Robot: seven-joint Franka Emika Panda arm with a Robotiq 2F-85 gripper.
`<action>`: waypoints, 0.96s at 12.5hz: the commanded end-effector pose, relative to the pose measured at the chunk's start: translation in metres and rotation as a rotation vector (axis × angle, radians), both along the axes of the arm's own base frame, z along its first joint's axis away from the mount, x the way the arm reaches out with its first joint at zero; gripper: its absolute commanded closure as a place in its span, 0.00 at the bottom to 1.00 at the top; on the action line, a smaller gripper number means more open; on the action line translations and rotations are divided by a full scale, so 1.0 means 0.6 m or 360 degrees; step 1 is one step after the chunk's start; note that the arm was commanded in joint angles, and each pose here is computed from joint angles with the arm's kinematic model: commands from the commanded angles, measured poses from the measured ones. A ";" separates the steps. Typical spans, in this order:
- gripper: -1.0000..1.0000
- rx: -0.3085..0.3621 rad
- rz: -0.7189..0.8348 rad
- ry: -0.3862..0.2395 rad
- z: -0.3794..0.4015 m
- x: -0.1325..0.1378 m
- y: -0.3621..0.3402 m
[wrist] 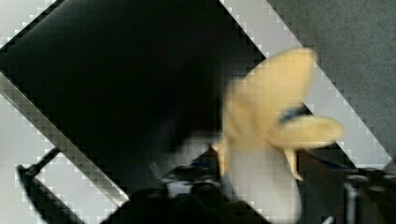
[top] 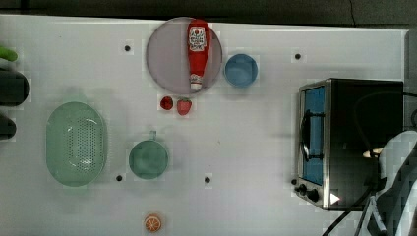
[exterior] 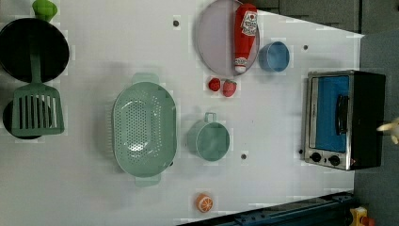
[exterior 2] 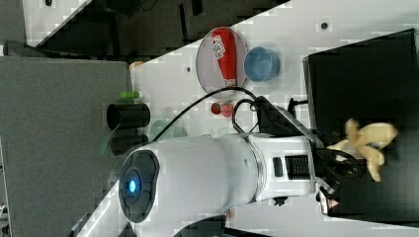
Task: Pick banana from table and place on oven.
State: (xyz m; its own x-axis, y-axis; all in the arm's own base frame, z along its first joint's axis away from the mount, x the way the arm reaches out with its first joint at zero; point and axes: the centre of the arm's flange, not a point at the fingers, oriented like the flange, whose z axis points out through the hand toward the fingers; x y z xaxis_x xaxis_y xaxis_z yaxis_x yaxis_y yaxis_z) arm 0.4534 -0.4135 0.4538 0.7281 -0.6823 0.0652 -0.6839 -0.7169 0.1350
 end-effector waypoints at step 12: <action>0.00 0.0257 0.0094 -0.0113 0.219 0.113 0.427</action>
State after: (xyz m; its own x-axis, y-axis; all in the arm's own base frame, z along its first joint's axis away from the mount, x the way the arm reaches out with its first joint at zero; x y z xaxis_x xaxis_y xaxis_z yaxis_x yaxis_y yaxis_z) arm 0.5055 -0.2070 0.5624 0.8221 -0.5693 -0.0045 -0.5693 -0.8221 -0.0060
